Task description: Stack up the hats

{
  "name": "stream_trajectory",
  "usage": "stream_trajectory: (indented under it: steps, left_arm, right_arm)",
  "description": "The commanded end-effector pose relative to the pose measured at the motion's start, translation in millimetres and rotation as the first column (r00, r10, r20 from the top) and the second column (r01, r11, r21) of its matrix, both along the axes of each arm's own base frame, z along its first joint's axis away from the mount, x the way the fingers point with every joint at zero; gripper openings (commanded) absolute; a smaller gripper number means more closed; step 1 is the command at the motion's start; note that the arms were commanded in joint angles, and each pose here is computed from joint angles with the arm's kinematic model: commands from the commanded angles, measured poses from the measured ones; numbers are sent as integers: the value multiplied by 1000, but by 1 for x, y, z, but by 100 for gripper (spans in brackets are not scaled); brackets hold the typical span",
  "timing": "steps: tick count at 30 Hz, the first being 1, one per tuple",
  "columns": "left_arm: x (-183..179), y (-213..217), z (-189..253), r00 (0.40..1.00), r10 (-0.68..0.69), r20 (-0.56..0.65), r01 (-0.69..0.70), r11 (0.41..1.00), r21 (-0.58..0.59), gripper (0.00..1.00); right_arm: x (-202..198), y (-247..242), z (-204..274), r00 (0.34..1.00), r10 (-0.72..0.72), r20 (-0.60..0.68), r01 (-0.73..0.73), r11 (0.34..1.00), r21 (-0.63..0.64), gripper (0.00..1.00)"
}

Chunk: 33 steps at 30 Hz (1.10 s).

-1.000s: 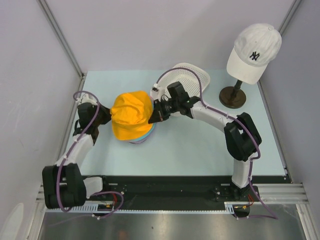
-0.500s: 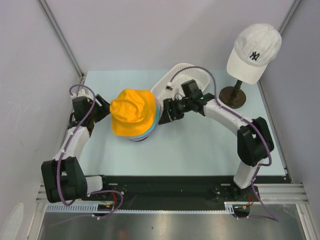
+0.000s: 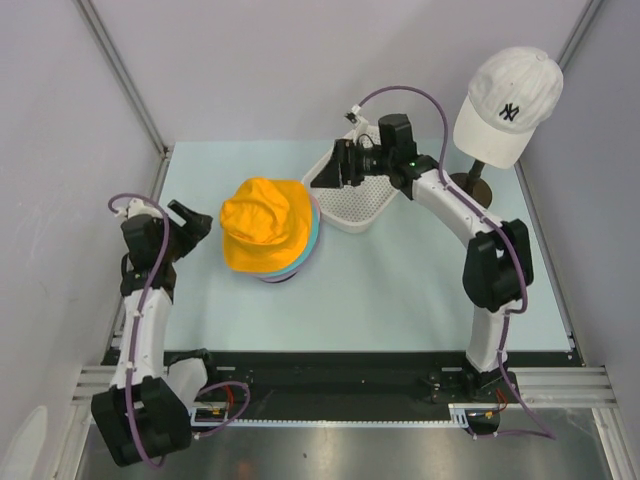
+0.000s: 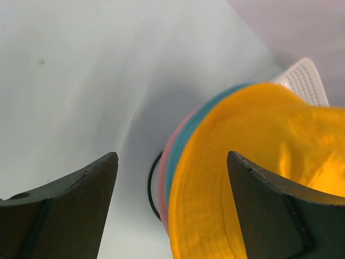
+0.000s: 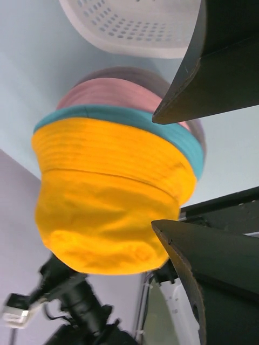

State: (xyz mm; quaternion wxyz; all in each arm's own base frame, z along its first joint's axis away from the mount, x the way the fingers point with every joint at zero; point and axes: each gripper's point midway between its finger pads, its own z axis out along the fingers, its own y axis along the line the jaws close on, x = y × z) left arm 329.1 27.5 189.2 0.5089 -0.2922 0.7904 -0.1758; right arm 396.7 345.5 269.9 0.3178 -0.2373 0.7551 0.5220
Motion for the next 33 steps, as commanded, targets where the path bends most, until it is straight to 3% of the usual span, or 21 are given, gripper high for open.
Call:
stream_trajectory:
  steps: [1, 10, 25, 30, 33]
  left_arm:
    - [-18, -36, 2, 989, -117, 91, 128, 983, -132, 86]
    - [-48, -60, -24, 983, -149, 104, 170, 958, -231, 80]
    - [-48, -69, -42, 981, -151, 120, 181, 934, -307, 68]
    - [-48, -72, -41, 977, -158, 143, 196, 926, -322, 62]
    - [-49, -75, -39, 972, -163, 170, 213, 916, -340, 59]
  right_arm:
    - [19, 22, 1, 999, 25, -35, -22, 995, 102, 76]
    - [29, 51, -17, 997, 71, -38, -67, 992, 109, 76]
    - [14, 67, -45, 989, 119, -91, -115, 992, 51, 74]
    - [9, 64, -55, 988, 112, -107, -110, 994, 19, 68]
    - [7, 63, -59, 988, 109, -114, -108, 994, 8, 58]
